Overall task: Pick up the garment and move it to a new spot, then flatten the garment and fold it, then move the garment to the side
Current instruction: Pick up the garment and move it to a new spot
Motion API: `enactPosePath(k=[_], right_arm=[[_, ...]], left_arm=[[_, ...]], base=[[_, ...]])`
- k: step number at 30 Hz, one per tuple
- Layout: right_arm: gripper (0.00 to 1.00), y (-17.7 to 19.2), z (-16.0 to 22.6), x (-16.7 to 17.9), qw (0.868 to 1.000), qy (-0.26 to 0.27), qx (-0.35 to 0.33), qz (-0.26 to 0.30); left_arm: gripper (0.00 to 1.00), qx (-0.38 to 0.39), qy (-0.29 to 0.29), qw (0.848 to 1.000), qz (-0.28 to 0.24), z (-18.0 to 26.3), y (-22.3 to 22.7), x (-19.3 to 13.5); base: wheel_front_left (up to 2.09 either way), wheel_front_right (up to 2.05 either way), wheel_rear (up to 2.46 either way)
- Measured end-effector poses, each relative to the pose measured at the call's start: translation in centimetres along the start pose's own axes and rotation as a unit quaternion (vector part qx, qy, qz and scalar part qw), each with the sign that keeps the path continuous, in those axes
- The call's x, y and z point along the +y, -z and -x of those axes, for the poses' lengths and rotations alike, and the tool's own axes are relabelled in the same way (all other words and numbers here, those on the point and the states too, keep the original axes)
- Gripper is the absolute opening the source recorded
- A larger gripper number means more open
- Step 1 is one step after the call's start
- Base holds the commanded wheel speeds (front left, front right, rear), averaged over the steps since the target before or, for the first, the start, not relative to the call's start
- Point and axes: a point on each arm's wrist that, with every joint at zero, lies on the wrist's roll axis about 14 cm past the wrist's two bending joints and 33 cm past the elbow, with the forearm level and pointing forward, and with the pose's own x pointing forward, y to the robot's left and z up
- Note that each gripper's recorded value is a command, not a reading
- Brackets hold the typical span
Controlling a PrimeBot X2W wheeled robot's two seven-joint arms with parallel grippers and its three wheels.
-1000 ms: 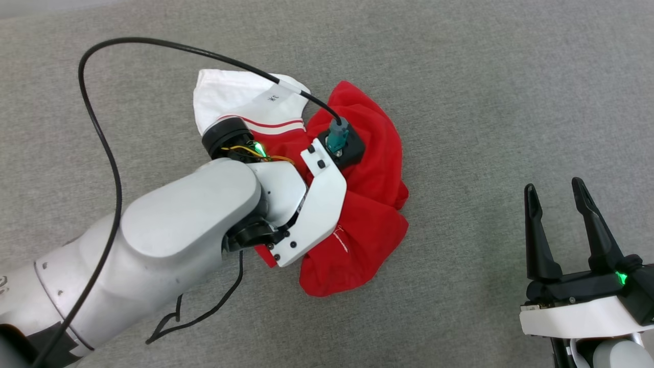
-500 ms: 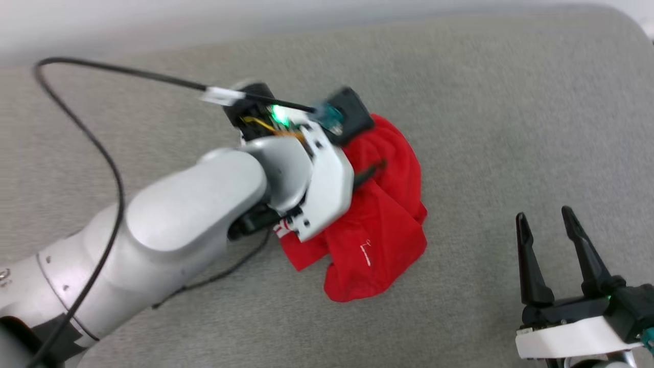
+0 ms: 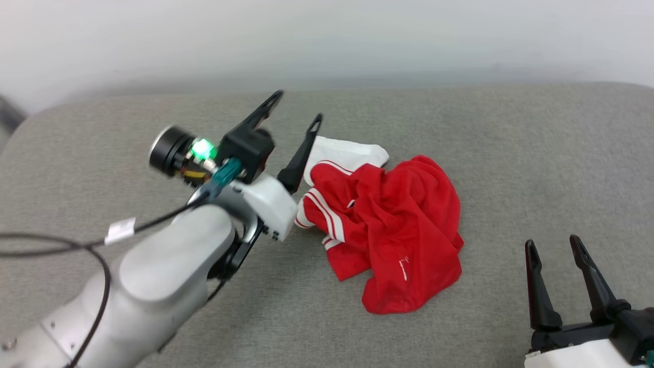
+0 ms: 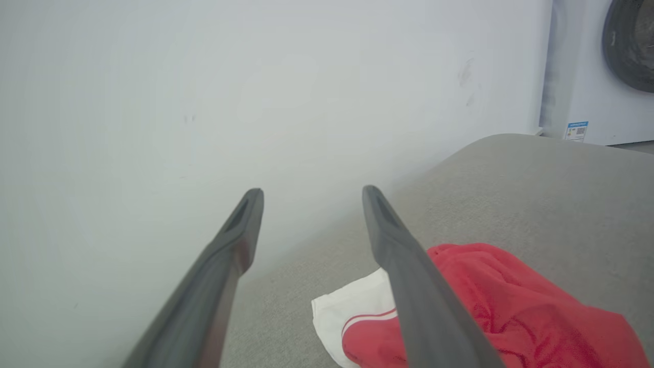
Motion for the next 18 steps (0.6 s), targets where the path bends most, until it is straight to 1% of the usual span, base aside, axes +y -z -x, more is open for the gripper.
enactPosePath(k=[4,8,14,18], right_arm=[[1.0,-0.3,0.0,0.5,1.0,-0.008,-0.004,-0.001],[1.0,-0.3,0.0,1.0,1.0,-0.016,-0.005,-0.002],[1.0,-0.4,0.2,1.0,1.0,-0.017,-0.006,-0.002],[1.0,-0.5,0.6,0.9,1.0,-0.015,-0.006,-0.002]], left_arm=[[1.0,0.004,-0.079,0.997,0.006,2.6,0.9,2.2],[1.0,-0.022,-0.151,0.988,0.009,4.9,0.0,4.2],[1.0,-0.017,-0.231,0.973,0.016,9.3,1.5,5.5],[1.0,-0.006,-0.266,0.964,0.024,11.9,2.6,5.7]], base=[[0.0,0.0,0.0],[0.0,0.0,0.0],[0.0,0.0,0.0],[0.0,0.0,0.0]])
